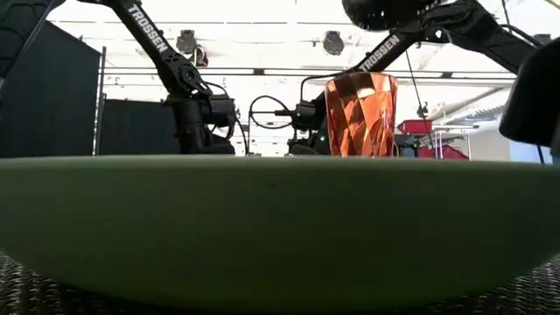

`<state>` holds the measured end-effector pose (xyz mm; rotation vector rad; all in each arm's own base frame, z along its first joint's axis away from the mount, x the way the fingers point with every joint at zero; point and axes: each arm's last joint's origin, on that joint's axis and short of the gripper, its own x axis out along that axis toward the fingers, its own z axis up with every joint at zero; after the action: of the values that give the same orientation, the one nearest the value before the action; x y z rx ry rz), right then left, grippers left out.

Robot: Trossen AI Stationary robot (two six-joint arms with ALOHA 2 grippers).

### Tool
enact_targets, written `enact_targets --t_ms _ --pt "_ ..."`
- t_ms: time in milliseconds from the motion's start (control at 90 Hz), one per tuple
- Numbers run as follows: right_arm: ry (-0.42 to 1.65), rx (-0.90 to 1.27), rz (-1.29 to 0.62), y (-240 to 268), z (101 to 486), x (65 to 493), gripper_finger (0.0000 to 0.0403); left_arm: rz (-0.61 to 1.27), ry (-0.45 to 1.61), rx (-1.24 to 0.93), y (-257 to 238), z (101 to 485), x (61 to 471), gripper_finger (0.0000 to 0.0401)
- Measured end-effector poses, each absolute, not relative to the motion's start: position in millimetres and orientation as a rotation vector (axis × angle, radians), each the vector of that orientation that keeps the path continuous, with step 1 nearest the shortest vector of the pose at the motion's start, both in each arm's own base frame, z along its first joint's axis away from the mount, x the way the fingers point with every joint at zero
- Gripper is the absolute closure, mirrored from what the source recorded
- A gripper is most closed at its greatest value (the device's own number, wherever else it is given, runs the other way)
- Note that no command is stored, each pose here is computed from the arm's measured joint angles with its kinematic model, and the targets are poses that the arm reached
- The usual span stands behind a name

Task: Set table place
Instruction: Fold the black napkin

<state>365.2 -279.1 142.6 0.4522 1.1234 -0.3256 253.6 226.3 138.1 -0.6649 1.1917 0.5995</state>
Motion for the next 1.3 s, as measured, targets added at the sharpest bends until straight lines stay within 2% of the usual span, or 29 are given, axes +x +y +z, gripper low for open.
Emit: enact_targets --t_ms 100,200,289,344,411,511,689,900,1133,1300 --pt "1.119 0.443 -0.332 -279 143 366 0.0269 0.599 1.192 -0.664 226 138 254 0.0283" --pt "1.11 0.434 -0.339 -279 143 367 0.0316 0.595 1.193 -0.658 226 138 254 0.0294" --pt "1.116 0.433 -0.342 -279 143 367 0.0374 0.582 1.195 -0.64 227 138 254 0.0327" --pt "1.116 0.43 -0.34 -280 143 367 0.0393 0.573 1.193 -0.635 227 139 254 0.0357" --pt "1.115 0.433 -0.343 -280 143 366 0.0394 0.556 1.197 -0.621 227 140 256 0.0389" --pt "1.122 0.437 -0.343 -280 144 366 0.0401 0.542 1.195 -0.602 227 144 260 0.0398" --pt "1.134 0.439 -0.344 -280 151 366 0.0403 0.524 1.175 -0.528 227 158 274 0.0401" --pt "1.141 0.404 -0.341 -284 179 371 0.0403 0.526 1.205 -0.438 226 180 285 0.0401" --pt "1.209 0.359 -0.306 -285 213 367 0.0403 0.535 1.267 -0.383 227 199 286 0.0401" --pt "1.27 0.33 -0.315 -286 225 360 0.0403 0.56 1.22 -0.346 224 221 282 0.0401"
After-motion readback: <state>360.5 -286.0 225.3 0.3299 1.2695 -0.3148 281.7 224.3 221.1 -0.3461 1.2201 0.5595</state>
